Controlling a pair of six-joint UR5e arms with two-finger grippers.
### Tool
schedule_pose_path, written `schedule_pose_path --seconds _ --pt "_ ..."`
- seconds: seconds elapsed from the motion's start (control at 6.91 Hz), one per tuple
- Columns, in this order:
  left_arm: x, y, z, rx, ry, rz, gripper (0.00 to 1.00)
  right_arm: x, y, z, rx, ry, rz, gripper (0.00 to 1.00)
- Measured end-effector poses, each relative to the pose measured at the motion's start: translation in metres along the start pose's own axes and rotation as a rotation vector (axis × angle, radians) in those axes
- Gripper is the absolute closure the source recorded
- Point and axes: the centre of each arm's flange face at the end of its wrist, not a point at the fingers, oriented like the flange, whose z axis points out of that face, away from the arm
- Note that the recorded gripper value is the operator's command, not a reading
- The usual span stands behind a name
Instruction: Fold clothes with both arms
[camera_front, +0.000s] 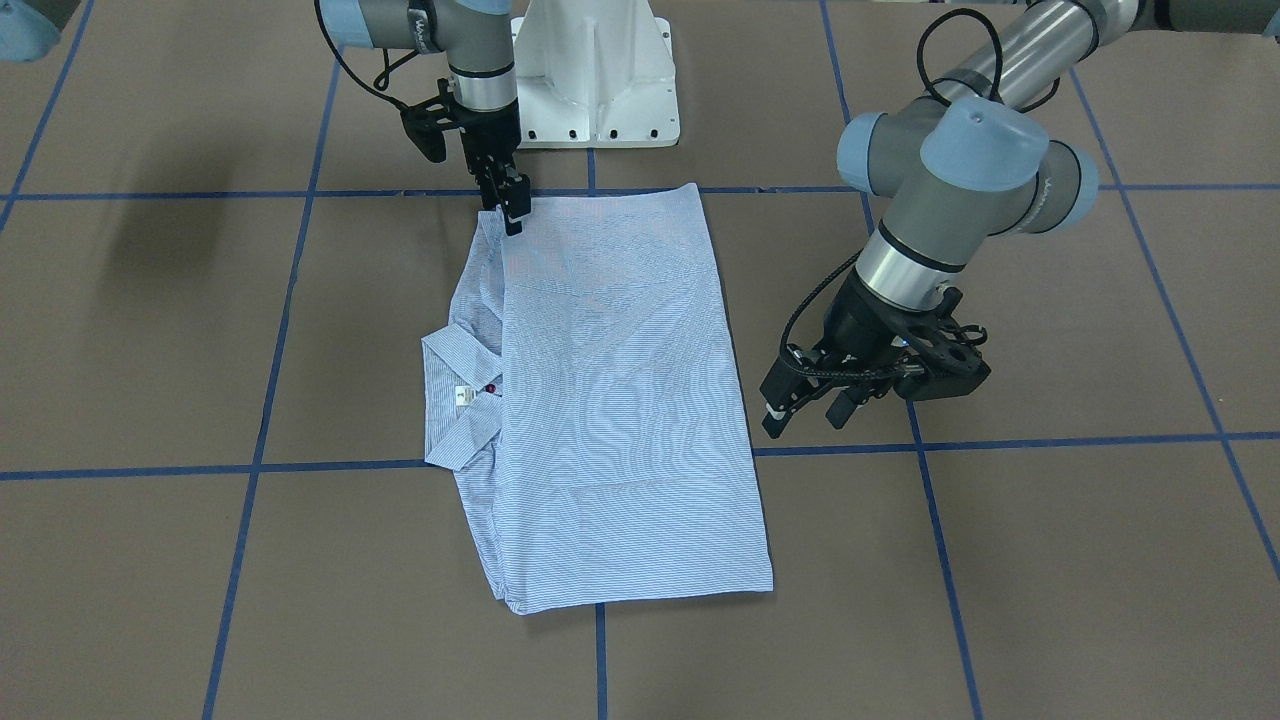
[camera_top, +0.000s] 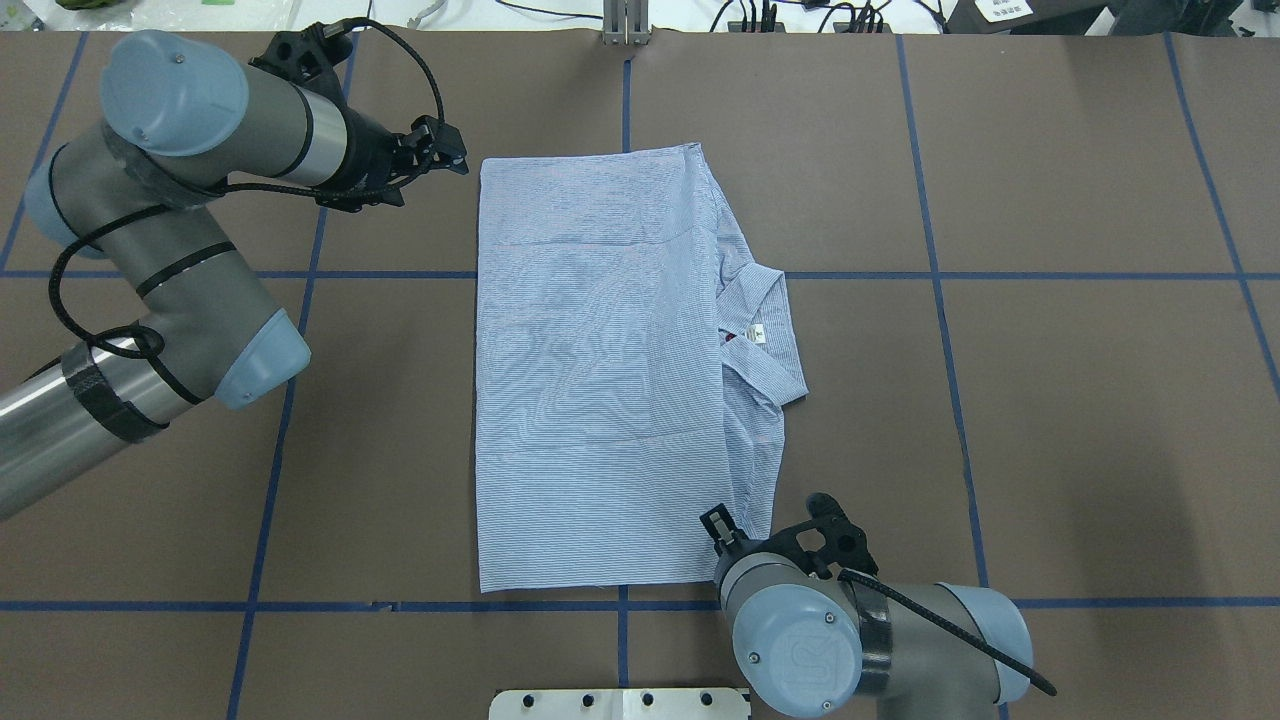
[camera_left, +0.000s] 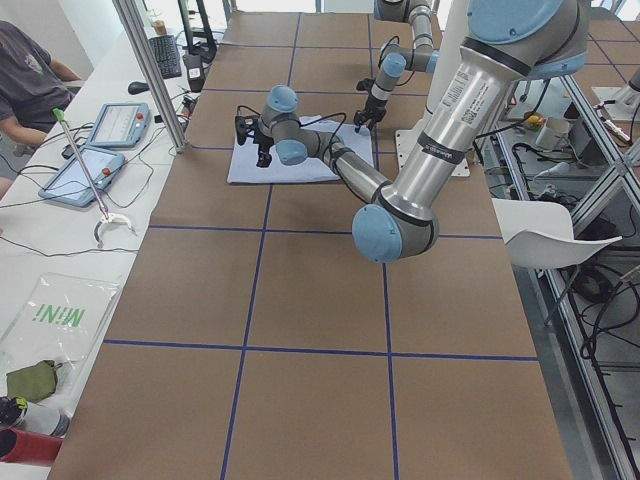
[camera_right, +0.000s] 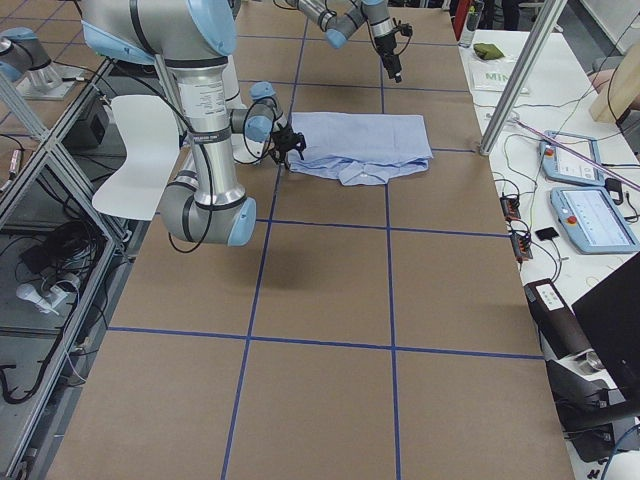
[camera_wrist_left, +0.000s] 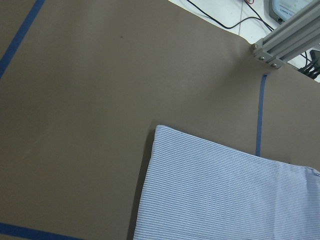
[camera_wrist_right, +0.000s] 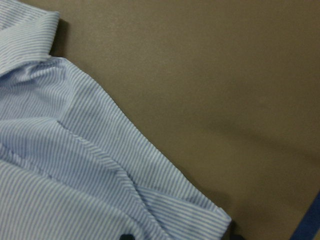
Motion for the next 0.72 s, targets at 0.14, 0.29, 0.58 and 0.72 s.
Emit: schedule_pose_path --seconds 0.14,0.29,0.58,0.72 --pt "0.001 0.0 -0.001 0.0 0.002 -0.005 0.11 0.0 0.0 0.0 0.001 -0.001 0.001 1.0" --pt "0.001 0.001 -0.001 0.0 0.003 -0.007 0.11 -0.001 0.0 0.0 0.001 0.0 0.001 1.0" --pt "0.004 0.002 -0.005 -0.002 -0.003 -0.014 0.11 -0.004 0.0 -0.006 -0.01 -0.005 0.005 1.0" --pt "0.006 0.004 -0.008 -0.003 -0.01 -0.017 0.11 -0.005 -0.001 -0.011 -0.014 -0.006 0.006 1.0"
